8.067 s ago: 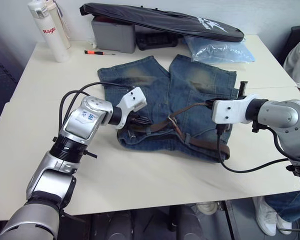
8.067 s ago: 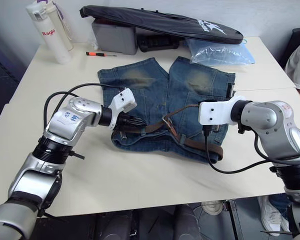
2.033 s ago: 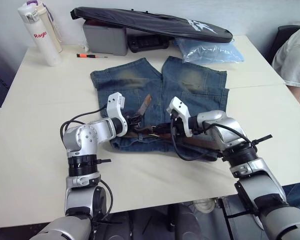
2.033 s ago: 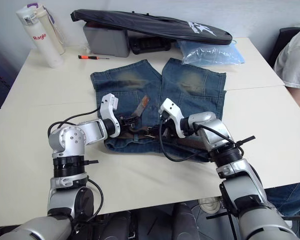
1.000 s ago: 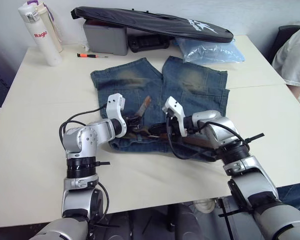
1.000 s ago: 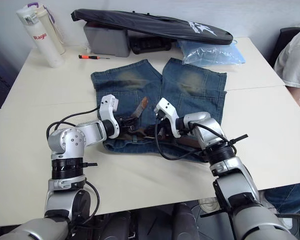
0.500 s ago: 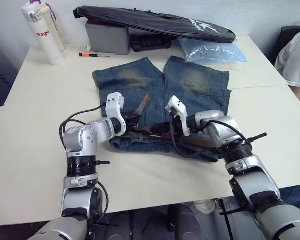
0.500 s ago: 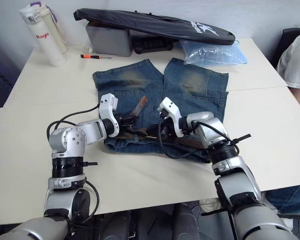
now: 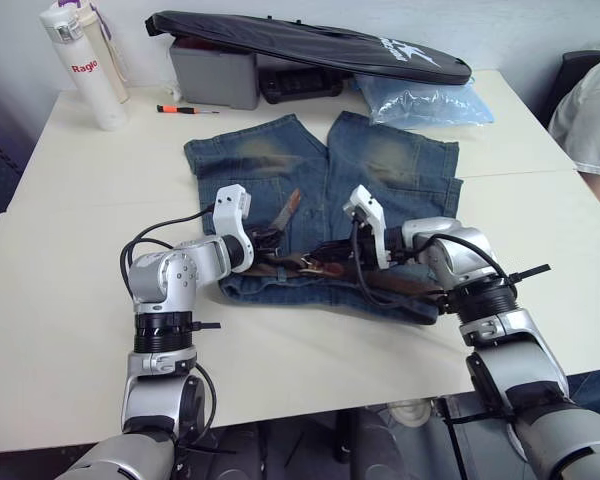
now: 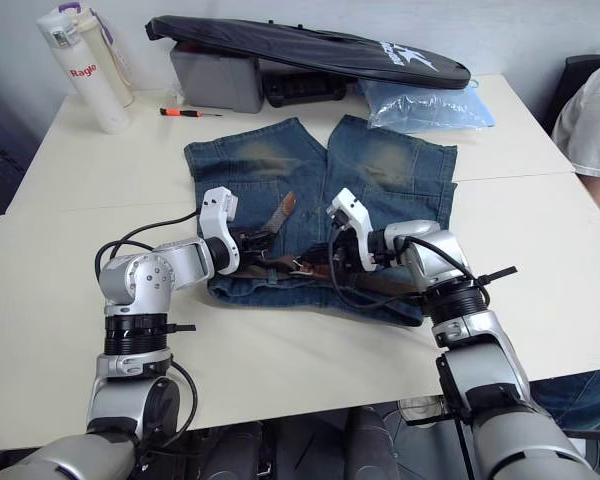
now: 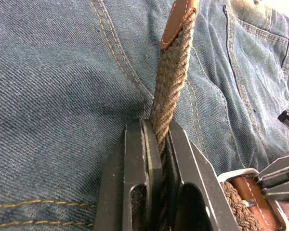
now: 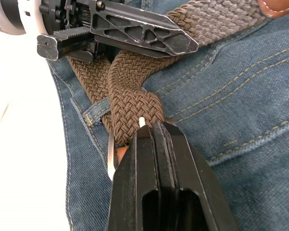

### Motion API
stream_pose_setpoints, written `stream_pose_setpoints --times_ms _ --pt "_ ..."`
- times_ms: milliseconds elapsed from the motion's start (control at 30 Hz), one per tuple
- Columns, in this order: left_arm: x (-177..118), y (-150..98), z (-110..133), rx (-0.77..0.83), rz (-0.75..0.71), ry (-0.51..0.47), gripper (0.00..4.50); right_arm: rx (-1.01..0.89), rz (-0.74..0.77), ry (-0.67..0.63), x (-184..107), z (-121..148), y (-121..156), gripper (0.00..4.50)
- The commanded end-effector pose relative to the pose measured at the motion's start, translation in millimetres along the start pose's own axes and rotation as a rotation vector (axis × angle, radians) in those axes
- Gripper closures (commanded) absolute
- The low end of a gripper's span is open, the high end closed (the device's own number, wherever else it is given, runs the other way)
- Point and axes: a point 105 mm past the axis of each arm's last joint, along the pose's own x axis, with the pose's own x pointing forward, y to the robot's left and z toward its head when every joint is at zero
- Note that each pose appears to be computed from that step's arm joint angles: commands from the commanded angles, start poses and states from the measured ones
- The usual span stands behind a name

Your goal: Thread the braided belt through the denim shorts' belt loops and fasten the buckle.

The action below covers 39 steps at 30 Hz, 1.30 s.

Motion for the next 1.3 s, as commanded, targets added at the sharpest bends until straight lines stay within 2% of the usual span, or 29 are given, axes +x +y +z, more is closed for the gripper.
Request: stream_pose_setpoints --times_ms 33,467,733,967,1300 --pt "-1 -5 7 0.024 -0.014 -0.016 4.5 -0.05 0.026 -0.028 2 14 7 4.45" --pt "-2 -5 6 0.024 -0.013 -0.019 4.5 -0.061 -0.037 0.105 7 -18 -5 4.45" --pt "2 -14 18 0.056 -0.042 -0.061 4.5 -0.035 -0.002 0.27 13 -51 2 4.45" --pt "15 -48 43 0.136 -0.178 -0.105 4.5 -0.028 -0.029 0.329 19 -67 -2 4.45" --pt "36 -121 73 0.305 -0.461 -0.08 4.5 -0.035 -0.047 0.421 22 -95 -1 4.45"
